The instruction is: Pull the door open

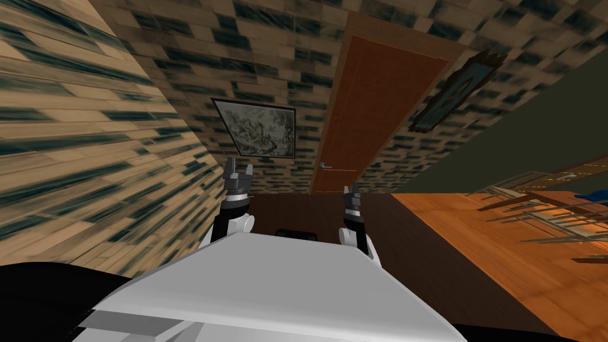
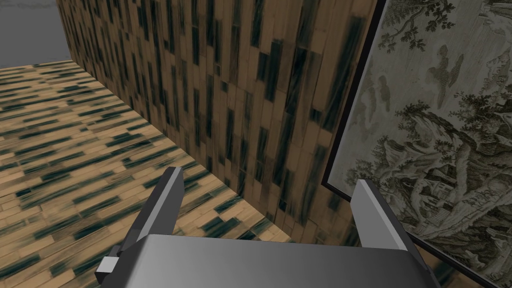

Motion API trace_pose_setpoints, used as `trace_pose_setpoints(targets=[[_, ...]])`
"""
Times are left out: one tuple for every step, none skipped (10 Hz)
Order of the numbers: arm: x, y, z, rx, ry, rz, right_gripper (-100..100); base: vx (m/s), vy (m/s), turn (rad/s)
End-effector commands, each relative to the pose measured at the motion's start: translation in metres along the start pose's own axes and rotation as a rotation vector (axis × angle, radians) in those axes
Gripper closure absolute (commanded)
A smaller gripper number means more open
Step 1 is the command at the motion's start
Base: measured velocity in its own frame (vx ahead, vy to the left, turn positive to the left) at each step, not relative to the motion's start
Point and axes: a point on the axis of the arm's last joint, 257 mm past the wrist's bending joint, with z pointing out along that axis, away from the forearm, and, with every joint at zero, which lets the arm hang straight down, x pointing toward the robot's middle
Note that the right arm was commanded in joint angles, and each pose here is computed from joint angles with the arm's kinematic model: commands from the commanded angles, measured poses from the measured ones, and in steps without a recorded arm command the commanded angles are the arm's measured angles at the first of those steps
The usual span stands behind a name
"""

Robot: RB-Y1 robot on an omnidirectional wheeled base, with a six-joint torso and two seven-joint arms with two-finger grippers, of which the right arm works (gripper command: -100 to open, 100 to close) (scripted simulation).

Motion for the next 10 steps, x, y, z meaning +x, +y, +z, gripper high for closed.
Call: trace_pose_setpoints(targets=[[0.000, -0.014, -0.0032, 0.021, 0.004, 0.008, -100, 0.097, -0.012, 0.070], [0.000, -0.022, -0.0054, 0.034, 0.006, 0.012, -100, 0.090, -0.018, 0.064], [0.000, -0.031, -0.0077, 0.047, 0.007, 0.015, -100, 0.106, -0.017, 0.084], [-0.001, -0.039, -0.0101, 0.060, 0.009, 0.019, -100, 0.103, -0.022, 0.067], [-0.001, -0.047, -0.0127, 0.074, 0.011, 0.023, -100, 0.083, -0.025, 0.065], [-0.001, -0.055, -0.0154, 0.087, 0.012, 0.027, -100, 0.090, -0.029, 0.069], [-0.002, -0.063, -0.0182, 0.101, 0.013, 0.031, -100, 0.103, -0.040, 0.066], [-0.003, -0.071, -0.0211, 0.114, 0.014, 0.034, -100, 0.110, -0.038, 0.074], [-0.003, -0.079, -0.0242, 0.128, 0.015, 0.038, -100, 0.107, -0.034, 0.074], [-0.004, -0.087, -0.0273, 0.141, 0.016, 0.041, -100, 0.091, -0.028, 0.076]])
